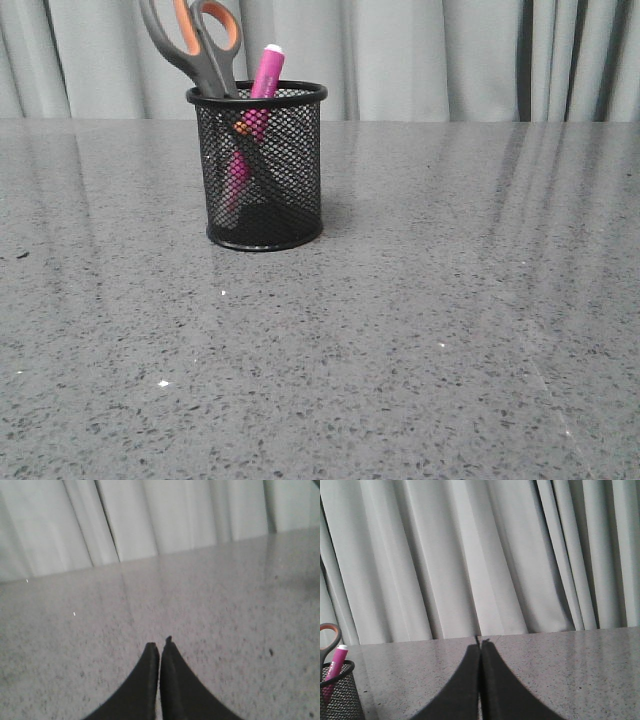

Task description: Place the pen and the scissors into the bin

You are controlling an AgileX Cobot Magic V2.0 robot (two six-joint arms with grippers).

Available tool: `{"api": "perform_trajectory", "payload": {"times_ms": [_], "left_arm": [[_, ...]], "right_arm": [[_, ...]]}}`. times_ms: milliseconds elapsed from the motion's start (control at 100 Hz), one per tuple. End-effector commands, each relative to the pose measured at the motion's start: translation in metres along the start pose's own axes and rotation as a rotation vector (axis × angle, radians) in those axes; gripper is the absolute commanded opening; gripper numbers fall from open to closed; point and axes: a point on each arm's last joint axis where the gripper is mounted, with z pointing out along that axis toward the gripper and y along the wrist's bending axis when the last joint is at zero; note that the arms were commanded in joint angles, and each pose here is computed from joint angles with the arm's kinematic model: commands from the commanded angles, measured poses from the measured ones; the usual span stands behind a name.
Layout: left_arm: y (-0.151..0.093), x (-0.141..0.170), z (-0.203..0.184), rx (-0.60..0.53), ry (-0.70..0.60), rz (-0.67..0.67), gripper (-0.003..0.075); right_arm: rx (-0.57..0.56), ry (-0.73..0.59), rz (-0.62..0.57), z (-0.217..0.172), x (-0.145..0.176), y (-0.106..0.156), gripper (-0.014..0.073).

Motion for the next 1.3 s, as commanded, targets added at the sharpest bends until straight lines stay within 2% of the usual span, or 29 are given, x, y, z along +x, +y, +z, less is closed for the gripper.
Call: {"api": "perform_trajectory", "payload": {"times_ms": [0,1030,1200,1290], "left_arm": [[0.0,-0.001,-0.002,-0.014,-0.084,-0.043,-0.0022],[0.0,0.0,-0.002,-0.012,-0.078,-0.06,-0.0022],[0.0,0.0,-0.002,-0.012,-0.078,-0.06,-0.0021],[0.0,0.0,-0.002,-0.012,-0.078,-0.06,-0.0021]], "right_arm": [[-0.013,-0.051,0.002,0.0,-0.003,0.001,-0.0076],[-0.014,-0.049,0.001,0.0,-0.003,0.001,-0.0076],[0.009,-0.003,-0.001,-0.003,0.003,-0.001,-0.0076],[0.078,0.082,0.033,-0.008,0.01,-0.006,-0.0076]]}}
